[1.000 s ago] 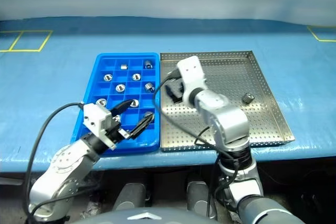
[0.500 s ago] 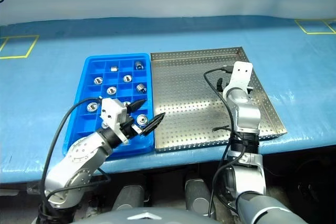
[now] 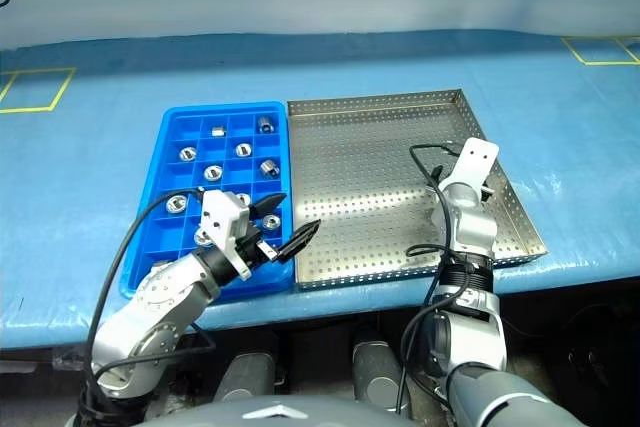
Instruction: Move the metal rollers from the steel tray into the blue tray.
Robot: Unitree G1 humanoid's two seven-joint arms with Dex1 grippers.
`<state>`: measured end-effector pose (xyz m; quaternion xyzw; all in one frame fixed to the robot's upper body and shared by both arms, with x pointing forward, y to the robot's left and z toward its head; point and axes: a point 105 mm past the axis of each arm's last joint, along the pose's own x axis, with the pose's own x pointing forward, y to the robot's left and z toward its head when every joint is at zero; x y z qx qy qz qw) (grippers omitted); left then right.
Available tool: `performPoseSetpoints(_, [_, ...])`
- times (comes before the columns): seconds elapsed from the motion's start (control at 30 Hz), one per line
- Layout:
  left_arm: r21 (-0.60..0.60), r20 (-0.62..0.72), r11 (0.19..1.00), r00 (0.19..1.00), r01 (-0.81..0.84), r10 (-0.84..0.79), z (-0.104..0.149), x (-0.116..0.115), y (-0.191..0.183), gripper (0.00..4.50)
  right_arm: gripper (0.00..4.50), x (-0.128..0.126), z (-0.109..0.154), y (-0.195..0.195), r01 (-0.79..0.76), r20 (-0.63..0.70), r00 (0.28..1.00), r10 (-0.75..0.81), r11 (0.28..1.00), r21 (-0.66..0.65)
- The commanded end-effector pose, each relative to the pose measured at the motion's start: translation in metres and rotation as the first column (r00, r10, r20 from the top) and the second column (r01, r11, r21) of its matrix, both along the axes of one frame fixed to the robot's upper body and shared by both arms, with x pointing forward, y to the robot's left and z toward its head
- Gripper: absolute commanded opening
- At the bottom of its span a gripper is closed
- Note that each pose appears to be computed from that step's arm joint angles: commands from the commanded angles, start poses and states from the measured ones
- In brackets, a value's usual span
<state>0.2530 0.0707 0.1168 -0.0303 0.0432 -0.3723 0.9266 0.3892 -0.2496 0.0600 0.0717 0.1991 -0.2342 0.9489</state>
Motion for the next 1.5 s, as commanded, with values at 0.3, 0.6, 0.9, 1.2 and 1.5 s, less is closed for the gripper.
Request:
performPoseSetpoints(0.3, [-0.007, 0.048, 1.000, 0.999, -0.020, 0.020, 0.009, -0.003, 0.010, 4.50, 1.72, 0.002, 0.035, 0.041, -0.142, 0.074, 0.987, 0.141, 0.990, 0.008])
performPoseSetpoints(0.6, [0.019, 0.131, 0.978, 0.970, -0.208, 0.203, 0.017, -0.009, 0.054, 4.50, 1.72, -0.027, 0.096, 0.198, -0.780, 0.079, 0.607, 0.791, 0.612, -0.130])
performPoseSetpoints(0.9, [0.035, 0.185, 0.904, 0.892, -0.426, 0.413, 0.019, -0.044, 0.098, 4.50, 1.72, -0.071, 0.092, 0.287, -0.975, 0.029, 0.205, 0.978, 0.206, -0.081])
performPoseSetpoints(1.2, [0.029, 0.174, 0.869, 0.859, -0.493, 0.482, 0.012, -0.067, 0.110, 4.50, 1.72, -0.114, 0.070, 0.312, -1.000, -0.018, 0.009, 1.000, 0.009, 0.013])
performPoseSetpoints(1.5, [0.015, 0.142, 0.902, 0.894, -0.432, 0.426, 0.009, -0.068, 0.101, 4.50, 1.72, -0.129, 0.048, 0.308, -0.995, -0.075, -0.022, 0.997, -0.015, 0.097])
